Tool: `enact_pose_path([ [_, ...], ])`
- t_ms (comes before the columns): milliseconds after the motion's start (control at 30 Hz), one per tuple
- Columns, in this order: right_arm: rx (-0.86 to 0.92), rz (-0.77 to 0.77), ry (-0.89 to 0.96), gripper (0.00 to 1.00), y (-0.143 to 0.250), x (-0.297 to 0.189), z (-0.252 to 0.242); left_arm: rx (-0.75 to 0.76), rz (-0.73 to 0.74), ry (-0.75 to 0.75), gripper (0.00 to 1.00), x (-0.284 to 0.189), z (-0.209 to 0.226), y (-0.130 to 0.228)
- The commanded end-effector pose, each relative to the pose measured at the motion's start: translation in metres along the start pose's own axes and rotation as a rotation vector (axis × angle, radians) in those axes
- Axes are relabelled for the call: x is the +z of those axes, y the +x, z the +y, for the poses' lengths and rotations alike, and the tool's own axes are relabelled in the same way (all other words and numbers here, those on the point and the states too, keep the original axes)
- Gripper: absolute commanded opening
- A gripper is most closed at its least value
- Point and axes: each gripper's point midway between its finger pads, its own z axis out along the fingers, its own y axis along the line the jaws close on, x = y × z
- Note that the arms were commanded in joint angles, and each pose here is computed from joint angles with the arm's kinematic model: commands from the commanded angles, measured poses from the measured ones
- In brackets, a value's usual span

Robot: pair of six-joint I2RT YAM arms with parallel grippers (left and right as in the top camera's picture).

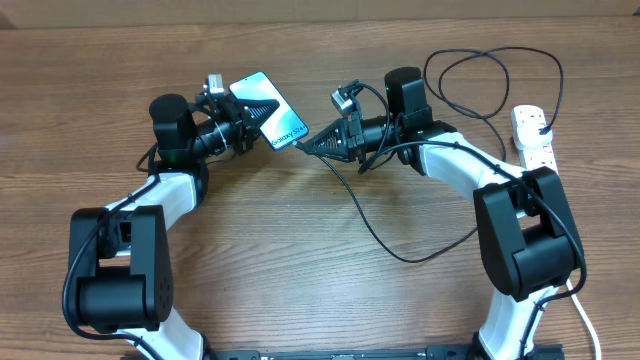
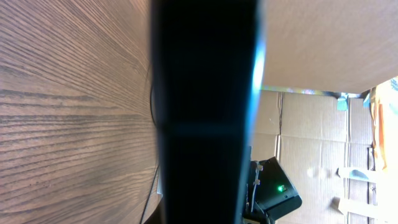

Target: Plug charger to phone and switch on socket

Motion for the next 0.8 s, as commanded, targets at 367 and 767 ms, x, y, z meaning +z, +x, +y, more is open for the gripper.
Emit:
enact_pose_path([
  [367, -0.030, -0.026, 0.032, 0.04, -0.001, 0.010, 0.007, -0.010, 0.023, 0.021, 0.05, 0.005, -0.012, 0.006],
  [767, -0.006, -0.077, 0.055, 0.04, -0.011, 0.014, 0.008, -0.006, 0.024, 0.017, 0.05, 0.012, -0.012, 0.011],
])
